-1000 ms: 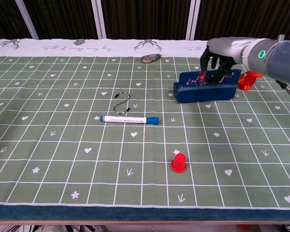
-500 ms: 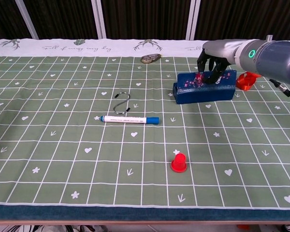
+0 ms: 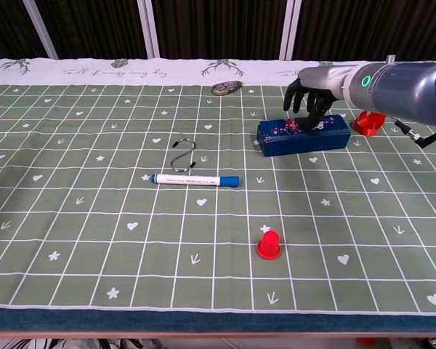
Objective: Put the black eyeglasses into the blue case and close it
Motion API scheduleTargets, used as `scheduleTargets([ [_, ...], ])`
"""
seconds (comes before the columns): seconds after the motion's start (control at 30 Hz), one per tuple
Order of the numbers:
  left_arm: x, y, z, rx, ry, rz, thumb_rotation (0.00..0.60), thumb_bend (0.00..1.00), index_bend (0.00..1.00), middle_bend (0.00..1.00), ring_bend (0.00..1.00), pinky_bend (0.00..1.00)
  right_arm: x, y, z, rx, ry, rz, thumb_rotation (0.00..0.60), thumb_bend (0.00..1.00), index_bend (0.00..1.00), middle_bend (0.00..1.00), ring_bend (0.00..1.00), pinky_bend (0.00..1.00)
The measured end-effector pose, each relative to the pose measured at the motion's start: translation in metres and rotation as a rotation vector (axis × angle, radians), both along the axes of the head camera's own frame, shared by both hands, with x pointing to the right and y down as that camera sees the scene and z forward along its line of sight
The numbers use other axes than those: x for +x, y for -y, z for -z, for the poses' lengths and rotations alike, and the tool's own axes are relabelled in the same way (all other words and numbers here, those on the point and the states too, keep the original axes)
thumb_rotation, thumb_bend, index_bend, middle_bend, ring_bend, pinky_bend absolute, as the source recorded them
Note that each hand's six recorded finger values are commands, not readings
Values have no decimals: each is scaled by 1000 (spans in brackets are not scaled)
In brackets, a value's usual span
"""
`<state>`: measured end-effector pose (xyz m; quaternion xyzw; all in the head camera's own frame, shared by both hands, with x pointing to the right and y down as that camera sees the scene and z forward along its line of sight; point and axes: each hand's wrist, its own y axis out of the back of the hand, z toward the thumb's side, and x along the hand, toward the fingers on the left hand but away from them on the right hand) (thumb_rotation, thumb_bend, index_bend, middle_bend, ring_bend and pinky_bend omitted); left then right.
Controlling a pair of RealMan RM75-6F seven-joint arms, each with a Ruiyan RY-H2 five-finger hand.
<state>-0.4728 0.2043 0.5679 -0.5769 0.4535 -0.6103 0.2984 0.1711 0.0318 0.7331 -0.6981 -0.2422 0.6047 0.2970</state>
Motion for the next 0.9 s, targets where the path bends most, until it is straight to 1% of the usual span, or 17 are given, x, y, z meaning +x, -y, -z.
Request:
scheduleTargets([
  [0.23,-1,0,0,0,0,1,600,310,86,0,0,0,-4,3,0,17,1,-8,600,535,119,234,271,245],
  [0.4,-1,1,0,1,0,1,600,311,86,0,0,0,-2,3,4,36,5,-11,600,406,113,214,243,233],
  [0.5,-1,1,0,2,0,1,600,310,86,0,0,0,1,3,13,65,12,-10,600,345,108,182,212,218],
  [0.67,-1,1,0,6,1,2,600,310,86,0,0,0,12,-4,38,137,33,2,600,242,106,140,176,207],
  [0.8,0,0,1,8,2,2,600,311,86,0,0,0,29,-16,66,195,58,2,600,233,106,134,174,206],
  [0.9,2,0,1,12,4,1,600,310,86,0,0,0,48,-32,93,256,73,8,600,233,107,126,170,200],
])
